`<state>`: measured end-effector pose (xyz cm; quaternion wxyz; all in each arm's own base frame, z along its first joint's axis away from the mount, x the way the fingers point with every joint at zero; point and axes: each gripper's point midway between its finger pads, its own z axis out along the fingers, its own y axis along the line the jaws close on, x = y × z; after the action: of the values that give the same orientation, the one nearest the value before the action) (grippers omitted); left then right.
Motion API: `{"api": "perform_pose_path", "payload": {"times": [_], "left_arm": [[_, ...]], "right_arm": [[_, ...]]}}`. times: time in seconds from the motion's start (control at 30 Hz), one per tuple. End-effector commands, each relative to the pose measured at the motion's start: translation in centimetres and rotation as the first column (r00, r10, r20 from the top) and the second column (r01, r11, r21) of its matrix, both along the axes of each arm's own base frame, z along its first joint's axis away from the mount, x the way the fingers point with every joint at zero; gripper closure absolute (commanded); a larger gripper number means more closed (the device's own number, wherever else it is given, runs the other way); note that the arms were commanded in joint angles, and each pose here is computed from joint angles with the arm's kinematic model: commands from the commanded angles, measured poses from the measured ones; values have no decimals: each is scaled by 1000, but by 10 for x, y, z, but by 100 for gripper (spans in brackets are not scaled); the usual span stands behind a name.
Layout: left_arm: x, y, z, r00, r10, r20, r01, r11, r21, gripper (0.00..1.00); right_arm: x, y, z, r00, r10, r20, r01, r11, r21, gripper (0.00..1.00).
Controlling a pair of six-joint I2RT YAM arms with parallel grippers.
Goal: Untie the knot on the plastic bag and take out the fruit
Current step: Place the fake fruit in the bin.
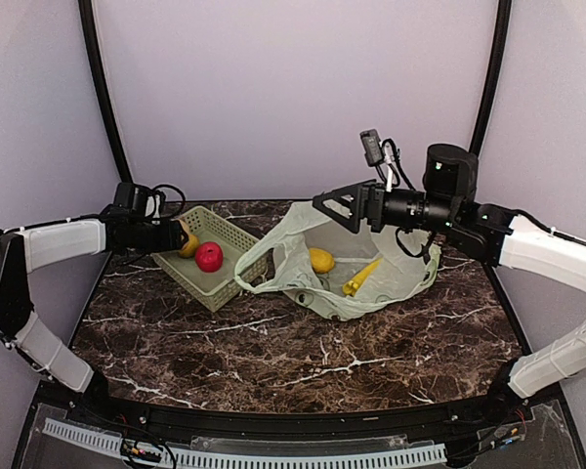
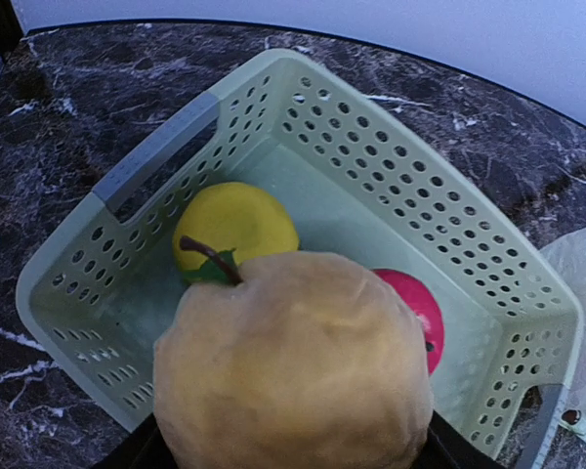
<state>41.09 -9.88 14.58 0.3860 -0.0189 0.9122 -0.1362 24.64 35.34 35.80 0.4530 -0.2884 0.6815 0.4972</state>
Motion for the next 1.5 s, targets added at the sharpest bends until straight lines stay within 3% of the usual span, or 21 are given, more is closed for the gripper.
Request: {"api": "perform_pose_path", "payload": {"times": [0.0,0.2,0.37,0.77,1.1,1.27,1.47], "left_arm": [[11,36,-6,993,113,-25,-109,985,131,36],[21,58,-26,981,177,-81,-154,960,236,34],[24,60,-35,977,185,-102,-155,956,247,31],[24,59,-31,978,183,-100,-155,958,240,6],[22,59,-8,983,179,-39,-167,961,220,4],[8,21,50,997,1,71,-6,998,65,5],[-37,-44,107,961,-237,142,239,971,2,5]], "right_arm": [[4,0,-2,1000,-17,9,17,1000,-7,1],[6,1,-4,1000,-18,2,18,1000,-15,1],[7,2,-5,1000,-17,-1,17,1000,-19,1],[8,0,-6,1000,-28,0,28,999,-22,1],[10,-4,-8,999,-53,0,53,998,-34,1],[15,-14,-18,993,-116,8,116,988,-107,1],[14,-25,-42,988,-152,-22,145,968,-206,3]]}}
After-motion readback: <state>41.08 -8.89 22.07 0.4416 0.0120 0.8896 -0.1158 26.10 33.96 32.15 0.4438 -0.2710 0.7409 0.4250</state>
